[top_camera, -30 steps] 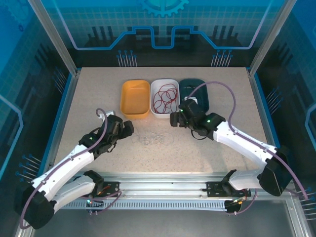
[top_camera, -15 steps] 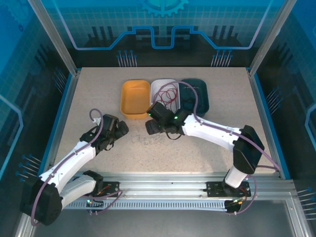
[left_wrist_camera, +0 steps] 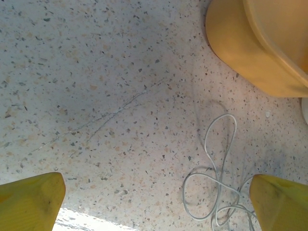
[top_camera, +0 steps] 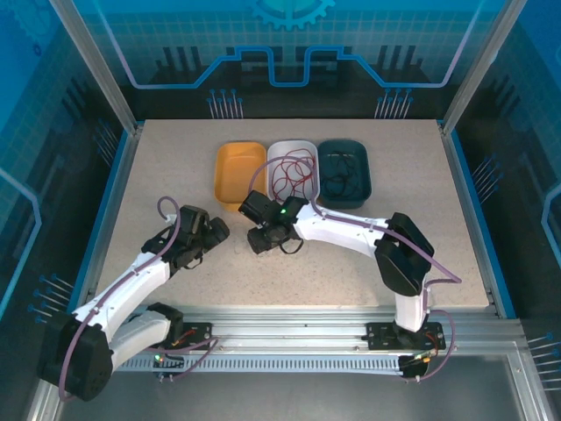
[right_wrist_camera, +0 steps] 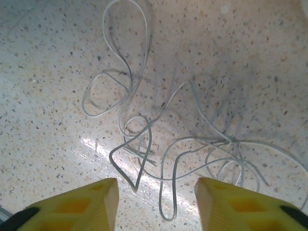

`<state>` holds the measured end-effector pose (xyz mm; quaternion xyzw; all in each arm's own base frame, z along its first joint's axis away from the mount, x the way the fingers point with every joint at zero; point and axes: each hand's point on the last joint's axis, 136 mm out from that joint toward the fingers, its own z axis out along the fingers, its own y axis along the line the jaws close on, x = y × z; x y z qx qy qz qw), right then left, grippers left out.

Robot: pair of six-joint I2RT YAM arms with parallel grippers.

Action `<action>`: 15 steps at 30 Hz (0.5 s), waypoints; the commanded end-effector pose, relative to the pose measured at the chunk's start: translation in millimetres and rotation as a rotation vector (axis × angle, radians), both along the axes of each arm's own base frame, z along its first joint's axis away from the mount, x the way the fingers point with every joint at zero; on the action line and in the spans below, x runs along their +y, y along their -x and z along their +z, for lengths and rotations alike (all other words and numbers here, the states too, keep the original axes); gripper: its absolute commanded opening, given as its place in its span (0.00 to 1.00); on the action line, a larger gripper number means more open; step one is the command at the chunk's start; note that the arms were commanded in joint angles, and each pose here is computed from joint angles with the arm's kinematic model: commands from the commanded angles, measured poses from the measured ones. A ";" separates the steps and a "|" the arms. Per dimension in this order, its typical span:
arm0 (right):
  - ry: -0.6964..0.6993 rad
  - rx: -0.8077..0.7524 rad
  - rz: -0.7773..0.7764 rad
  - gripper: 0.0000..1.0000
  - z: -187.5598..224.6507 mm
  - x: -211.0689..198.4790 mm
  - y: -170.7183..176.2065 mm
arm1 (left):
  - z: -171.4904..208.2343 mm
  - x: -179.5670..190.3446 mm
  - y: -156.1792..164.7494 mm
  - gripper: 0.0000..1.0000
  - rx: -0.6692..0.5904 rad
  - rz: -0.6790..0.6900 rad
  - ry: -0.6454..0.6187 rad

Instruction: Untangle the cables

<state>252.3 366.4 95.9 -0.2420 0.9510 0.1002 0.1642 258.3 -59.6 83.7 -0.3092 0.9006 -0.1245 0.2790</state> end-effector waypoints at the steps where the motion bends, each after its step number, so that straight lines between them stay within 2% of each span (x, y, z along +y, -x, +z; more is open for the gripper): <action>1: 0.015 0.025 0.045 0.38 -1.8 7.2 6.0 | -1.2 -0.9 0.4 0.99 -0.002 0.012 0.033; 3: 0.020 0.016 0.053 0.34 -2.5 9.9 2.9 | -1.8 -1.9 0.3 0.99 0.000 0.009 0.037; 10: 0.013 0.008 0.077 0.35 -6.0 23.5 -5.3 | -1.9 -3.3 0.5 0.99 0.003 -0.002 0.039; 11: 0.014 0.011 0.084 0.32 -6.6 25.1 -5.0 | -1.0 -3.5 0.1 0.99 0.001 -0.003 0.040; 15: -0.012 0.003 0.106 0.11 3.0 28.6 -4.0 | -0.2 -3.8 -0.5 0.99 -0.001 -0.009 0.038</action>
